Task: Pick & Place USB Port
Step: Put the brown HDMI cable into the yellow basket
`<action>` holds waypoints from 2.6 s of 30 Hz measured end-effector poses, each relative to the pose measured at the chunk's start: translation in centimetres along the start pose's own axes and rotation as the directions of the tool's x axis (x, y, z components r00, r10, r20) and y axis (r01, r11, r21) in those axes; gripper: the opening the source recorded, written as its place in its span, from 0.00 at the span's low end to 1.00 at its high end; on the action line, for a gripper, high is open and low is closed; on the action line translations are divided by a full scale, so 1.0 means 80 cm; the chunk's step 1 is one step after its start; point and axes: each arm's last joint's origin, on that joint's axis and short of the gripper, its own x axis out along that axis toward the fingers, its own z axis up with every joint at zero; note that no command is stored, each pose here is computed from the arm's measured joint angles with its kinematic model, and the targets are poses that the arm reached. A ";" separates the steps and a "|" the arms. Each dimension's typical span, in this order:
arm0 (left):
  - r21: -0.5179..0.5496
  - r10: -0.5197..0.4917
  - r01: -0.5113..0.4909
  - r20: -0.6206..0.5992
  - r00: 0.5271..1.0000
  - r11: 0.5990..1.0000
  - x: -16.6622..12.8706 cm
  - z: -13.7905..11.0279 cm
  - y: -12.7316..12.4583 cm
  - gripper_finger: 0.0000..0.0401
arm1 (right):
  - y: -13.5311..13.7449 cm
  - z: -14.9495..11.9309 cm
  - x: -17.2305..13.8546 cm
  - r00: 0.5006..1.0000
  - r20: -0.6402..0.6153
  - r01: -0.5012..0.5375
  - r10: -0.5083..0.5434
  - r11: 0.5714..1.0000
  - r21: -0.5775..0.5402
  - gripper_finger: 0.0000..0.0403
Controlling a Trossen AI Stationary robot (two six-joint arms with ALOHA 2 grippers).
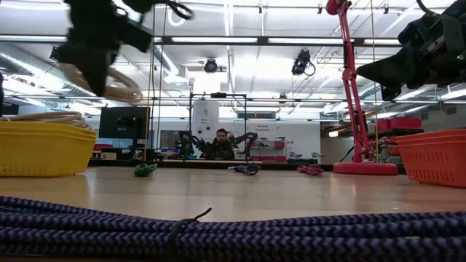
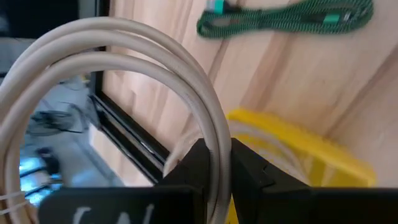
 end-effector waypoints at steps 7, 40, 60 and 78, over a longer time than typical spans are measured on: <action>-0.175 -0.081 0.078 -0.010 0.997 0.981 0.012 -0.065 0.034 0.10 | 0.000 0.002 0.000 1.000 0.018 0.000 0.000 1.000 -0.006 0.02; -0.232 -0.380 0.367 -0.012 0.925 0.901 0.024 -0.090 -0.007 0.10 | 0.000 0.004 0.000 0.999 0.038 -0.001 0.001 1.000 -0.006 0.02; -0.288 -0.415 0.406 0.031 0.909 0.867 0.021 -0.086 -0.013 0.14 | 0.000 0.004 0.000 1.000 0.032 0.000 0.001 1.000 -0.007 0.02; -0.329 -0.399 0.398 0.068 0.914 0.856 0.024 -0.079 -0.010 0.12 | 0.000 0.003 0.000 1.000 0.025 0.000 0.000 1.000 -0.009 0.02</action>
